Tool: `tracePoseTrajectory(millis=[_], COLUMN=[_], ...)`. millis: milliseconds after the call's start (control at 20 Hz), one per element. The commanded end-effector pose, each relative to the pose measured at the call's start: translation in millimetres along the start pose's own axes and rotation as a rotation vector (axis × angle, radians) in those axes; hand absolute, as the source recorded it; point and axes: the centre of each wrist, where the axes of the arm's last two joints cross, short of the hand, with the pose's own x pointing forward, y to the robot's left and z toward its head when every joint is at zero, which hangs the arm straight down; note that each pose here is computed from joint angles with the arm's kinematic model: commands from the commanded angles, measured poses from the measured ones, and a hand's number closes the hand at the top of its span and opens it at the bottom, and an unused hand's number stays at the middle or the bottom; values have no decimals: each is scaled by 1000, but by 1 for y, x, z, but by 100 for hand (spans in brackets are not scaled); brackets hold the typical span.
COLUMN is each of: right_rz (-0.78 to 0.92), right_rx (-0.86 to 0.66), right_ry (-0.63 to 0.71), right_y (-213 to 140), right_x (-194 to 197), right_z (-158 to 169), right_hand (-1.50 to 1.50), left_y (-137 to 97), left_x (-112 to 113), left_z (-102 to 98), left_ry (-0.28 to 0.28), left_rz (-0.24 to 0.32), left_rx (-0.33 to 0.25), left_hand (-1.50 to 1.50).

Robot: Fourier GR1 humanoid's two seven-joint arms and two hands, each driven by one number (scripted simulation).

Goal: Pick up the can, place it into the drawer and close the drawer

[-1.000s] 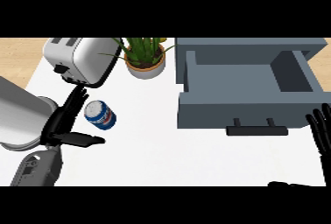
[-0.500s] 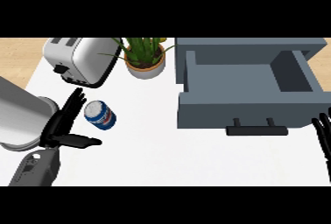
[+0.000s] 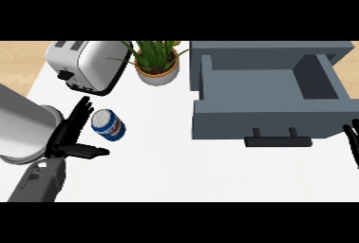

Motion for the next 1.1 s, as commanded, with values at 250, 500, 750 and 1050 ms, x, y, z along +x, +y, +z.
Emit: tracePoseTrajectory(millis=[250,500,750,1050], right_rz=[0,4,0,-8], right_rx=[11,0,-3,16], right_ry=[-14,2,0,6], right_y=[2,10,13,-9], right_x=[13,7,3,14], right_z=[-7,-7,4,1], right_hand=[-150,-150,-150,-150], left_y=[8,-25,-33,-39], left_x=[-14,-8,-8,-8], left_z=[-6,-22,-27,-34], left_ry=[13,9,6,-6], left_rz=[-22,14,20,8], left_rx=[7,-5,-4,-38], left_hand=[-150,-150,-150,-150])
